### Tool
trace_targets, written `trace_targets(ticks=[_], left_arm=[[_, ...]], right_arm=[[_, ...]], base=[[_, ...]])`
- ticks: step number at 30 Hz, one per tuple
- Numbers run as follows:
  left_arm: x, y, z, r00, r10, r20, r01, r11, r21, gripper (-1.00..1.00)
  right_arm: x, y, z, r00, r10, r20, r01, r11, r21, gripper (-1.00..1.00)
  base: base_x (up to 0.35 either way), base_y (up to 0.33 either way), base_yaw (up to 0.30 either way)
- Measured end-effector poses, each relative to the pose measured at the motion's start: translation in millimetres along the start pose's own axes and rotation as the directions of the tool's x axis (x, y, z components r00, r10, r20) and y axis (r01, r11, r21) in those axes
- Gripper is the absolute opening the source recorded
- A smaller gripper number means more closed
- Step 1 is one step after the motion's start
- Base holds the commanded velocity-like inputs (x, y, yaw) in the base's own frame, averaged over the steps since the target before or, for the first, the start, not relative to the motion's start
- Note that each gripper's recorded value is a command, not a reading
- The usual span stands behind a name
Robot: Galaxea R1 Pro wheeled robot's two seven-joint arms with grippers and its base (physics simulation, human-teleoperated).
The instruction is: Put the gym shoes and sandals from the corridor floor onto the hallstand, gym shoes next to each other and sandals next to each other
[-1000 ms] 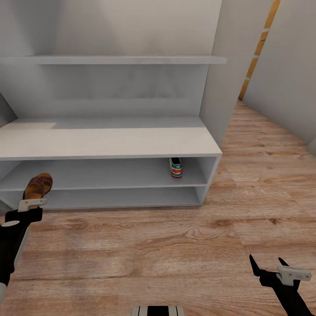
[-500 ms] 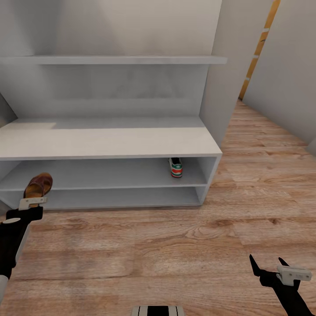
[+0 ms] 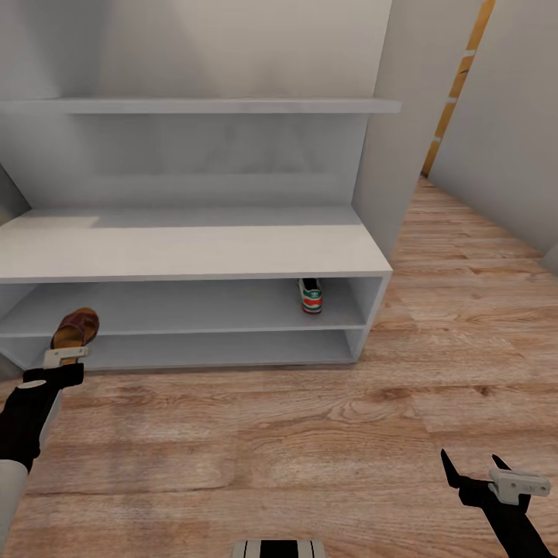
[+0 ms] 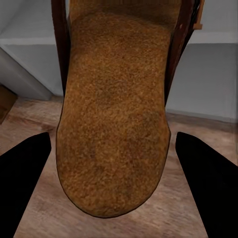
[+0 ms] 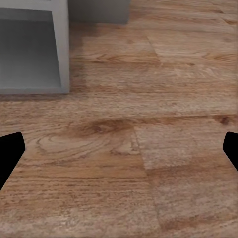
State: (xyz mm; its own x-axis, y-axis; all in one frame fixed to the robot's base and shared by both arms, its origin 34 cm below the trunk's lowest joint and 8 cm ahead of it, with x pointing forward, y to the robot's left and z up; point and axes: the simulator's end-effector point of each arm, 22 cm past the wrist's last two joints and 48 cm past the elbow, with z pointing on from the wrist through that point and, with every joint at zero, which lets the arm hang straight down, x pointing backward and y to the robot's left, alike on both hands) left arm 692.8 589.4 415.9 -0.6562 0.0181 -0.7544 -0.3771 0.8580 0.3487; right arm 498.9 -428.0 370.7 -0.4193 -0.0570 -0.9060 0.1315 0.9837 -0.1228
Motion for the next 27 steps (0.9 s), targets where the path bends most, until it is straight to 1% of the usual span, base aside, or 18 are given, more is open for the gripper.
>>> trace_targets(ticks=[11,27], left_arm=[[-3,-8,12.2,1.0,-0.026,-0.011,0.026,1.0,0.013,-1.0],[-7,-11,16.8,0.999,-0.04,-0.018,0.04,0.999,0.019,-1.0]], right_arm=[[0,0,0.0,1.0,0.0,0.0,0.0,1.0,0.0,1.0],[0,-1,0.1,1.0,-0.001,0.0,0.001,1.0,0.0,1.0]], base=[[0.0,0.0,0.0],[0.0,0.0,0.0]])
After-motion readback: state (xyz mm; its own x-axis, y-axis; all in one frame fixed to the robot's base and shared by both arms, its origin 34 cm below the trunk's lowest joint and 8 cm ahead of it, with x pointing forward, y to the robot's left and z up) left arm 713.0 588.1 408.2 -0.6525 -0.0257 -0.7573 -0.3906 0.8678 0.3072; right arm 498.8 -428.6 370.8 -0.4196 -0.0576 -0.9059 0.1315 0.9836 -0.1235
